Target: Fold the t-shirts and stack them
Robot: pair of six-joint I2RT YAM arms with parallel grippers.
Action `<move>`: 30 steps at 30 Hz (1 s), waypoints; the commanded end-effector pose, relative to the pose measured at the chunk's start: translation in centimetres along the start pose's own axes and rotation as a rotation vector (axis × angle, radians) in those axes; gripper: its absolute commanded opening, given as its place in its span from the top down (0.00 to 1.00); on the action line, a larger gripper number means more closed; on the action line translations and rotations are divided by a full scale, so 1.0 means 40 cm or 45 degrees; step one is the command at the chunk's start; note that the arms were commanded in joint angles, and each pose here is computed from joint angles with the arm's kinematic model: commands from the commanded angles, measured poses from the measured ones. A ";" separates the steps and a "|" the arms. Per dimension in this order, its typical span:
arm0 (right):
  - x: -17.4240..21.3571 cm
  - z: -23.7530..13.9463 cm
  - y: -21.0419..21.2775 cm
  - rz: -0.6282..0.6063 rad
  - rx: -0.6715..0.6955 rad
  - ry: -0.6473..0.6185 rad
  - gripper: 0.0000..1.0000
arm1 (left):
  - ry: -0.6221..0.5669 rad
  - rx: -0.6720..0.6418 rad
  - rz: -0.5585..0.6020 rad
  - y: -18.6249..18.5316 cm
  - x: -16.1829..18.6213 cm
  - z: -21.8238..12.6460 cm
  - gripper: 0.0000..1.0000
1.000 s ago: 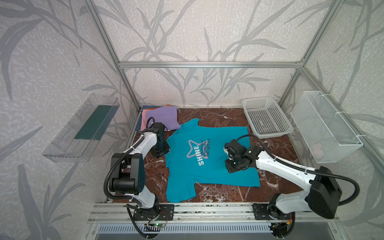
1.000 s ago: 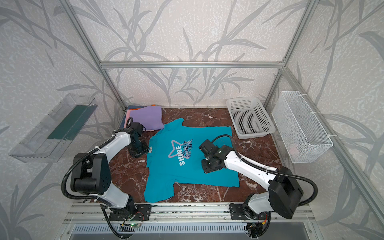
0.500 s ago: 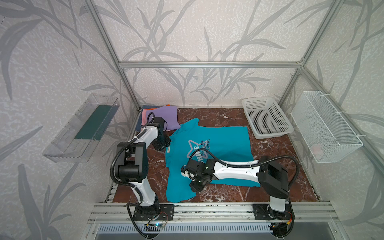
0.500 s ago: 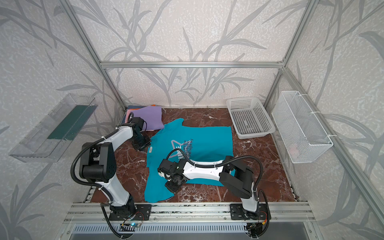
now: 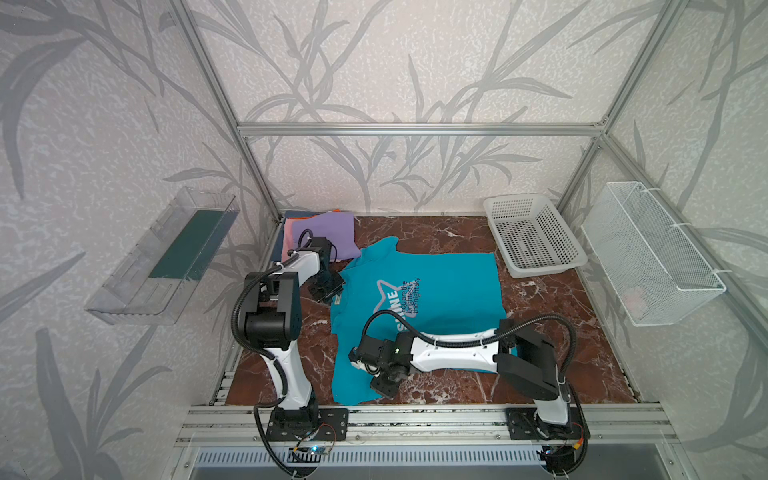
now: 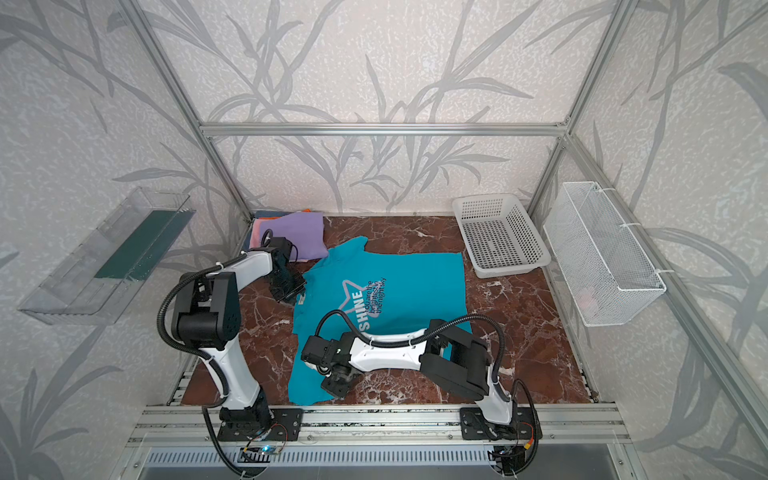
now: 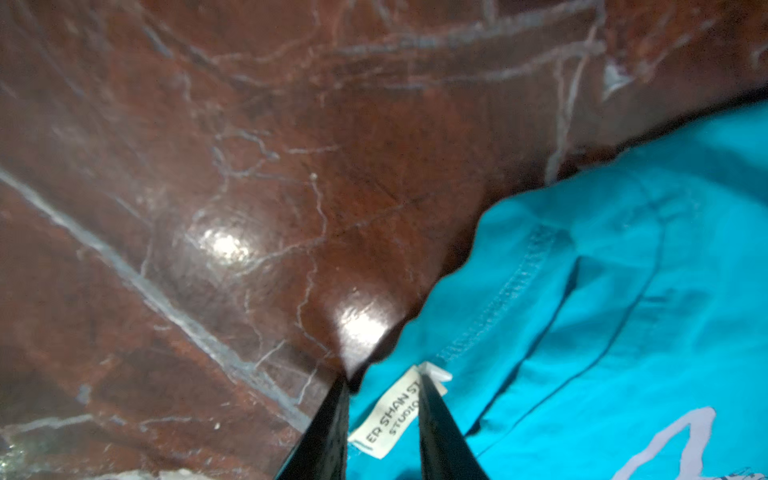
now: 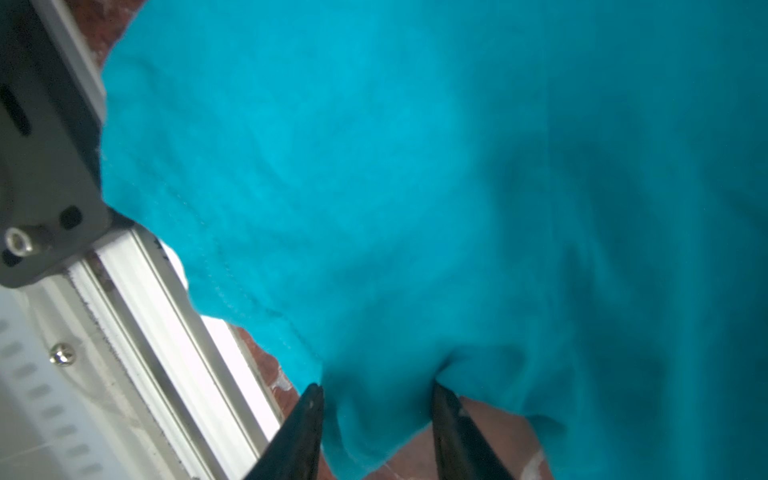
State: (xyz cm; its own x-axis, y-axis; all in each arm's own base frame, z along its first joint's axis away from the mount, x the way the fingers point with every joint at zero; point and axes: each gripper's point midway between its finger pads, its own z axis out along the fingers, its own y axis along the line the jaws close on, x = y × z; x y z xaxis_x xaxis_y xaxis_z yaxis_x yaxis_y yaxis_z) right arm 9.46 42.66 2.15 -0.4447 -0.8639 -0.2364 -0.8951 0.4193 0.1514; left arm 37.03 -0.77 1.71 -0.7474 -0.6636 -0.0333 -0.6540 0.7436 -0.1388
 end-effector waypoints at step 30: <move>0.144 -0.121 -0.063 0.075 0.022 0.092 0.55 | -0.003 0.008 -0.050 0.025 -0.003 -0.019 0.71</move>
State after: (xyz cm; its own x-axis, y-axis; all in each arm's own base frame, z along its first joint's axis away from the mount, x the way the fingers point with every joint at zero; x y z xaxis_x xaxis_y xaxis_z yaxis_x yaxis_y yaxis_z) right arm 8.48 34.95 3.03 -0.4675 -0.8745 -0.1291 -0.8828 0.4543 0.1195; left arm 38.39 0.32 1.90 -0.7221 -0.6898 -0.0523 -0.6726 0.7177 -0.1803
